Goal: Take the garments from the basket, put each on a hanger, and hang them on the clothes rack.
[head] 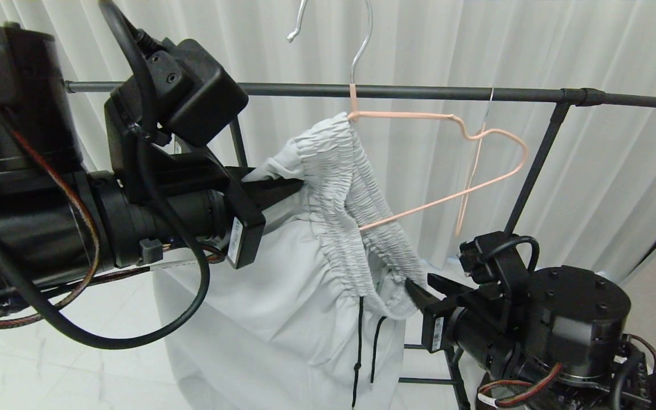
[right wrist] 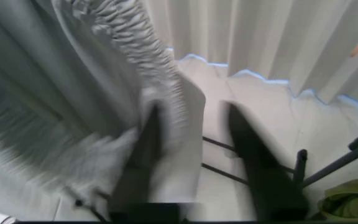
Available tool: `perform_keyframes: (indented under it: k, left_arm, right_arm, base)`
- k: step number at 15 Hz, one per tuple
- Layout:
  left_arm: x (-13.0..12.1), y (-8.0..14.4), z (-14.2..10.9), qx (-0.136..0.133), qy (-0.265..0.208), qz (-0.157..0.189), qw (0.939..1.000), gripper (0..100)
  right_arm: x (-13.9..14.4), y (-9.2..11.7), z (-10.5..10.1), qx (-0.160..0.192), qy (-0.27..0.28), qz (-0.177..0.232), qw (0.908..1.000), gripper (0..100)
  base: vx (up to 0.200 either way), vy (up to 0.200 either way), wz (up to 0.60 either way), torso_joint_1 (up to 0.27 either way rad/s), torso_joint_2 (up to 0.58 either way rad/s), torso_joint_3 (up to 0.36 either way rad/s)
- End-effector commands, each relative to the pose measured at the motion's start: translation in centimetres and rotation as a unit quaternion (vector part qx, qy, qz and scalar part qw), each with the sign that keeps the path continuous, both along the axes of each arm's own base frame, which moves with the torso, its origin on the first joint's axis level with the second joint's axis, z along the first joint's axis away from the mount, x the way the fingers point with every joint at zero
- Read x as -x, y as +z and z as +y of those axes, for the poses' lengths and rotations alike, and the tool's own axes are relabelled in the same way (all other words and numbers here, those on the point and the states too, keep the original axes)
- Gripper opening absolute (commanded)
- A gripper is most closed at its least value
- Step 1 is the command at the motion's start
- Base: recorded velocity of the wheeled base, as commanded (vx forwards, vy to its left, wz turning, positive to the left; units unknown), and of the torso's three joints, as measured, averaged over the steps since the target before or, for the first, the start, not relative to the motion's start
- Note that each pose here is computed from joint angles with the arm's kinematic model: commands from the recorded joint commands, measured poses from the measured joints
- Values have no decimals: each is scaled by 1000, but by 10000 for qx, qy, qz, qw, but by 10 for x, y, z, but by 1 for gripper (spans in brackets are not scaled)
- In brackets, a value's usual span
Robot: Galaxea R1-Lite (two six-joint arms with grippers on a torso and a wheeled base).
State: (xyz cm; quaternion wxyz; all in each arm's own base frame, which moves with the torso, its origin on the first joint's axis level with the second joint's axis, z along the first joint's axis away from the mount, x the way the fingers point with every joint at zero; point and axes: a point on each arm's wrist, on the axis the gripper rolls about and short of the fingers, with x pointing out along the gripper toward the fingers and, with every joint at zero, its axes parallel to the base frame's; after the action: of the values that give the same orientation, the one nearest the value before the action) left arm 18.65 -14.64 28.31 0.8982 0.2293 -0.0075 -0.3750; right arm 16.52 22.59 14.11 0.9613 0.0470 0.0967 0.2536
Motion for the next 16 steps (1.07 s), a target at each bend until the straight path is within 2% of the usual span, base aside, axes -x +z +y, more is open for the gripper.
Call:
perform_keyframes:
  k: [1,4,8,12,15,16]
  left_arm:
    - [0,-1,1,-9,29,10,10000,0]
    - [1,-11,8,-161,217,91,9996,0]
    - [14,-31,20,-378,397,272,9981,0]
    - [20,-47,25,-596,597,434,9955,0]
    - [21,-65,31,-1091,944,446,9885,0]
    - [21,-69,31,-1176,1014,481,9867,0]
  right_arm:
    - [-5,-1,-4,23,-113,-2,9999,0]
    - [-25,0,-20,148,-579,-73,9982,0]
    - [-57,7,-52,350,-1311,-350,9901,0]
    - [-62,18,-60,280,-1477,-530,9872,0]
    - [-60,25,-63,269,-1481,-644,9865,0]
    - [-59,27,-63,299,-1453,-709,9864,0]
  base:
    - [0,0,0,0,0,0]
    - [0,0,0,0,0,0]
    - [0,0,0,0,0,0]
    - [0,0,0,0,0,0]
    - [0,0,0,0,0,0]
    - [0,0,0,0,0,0]
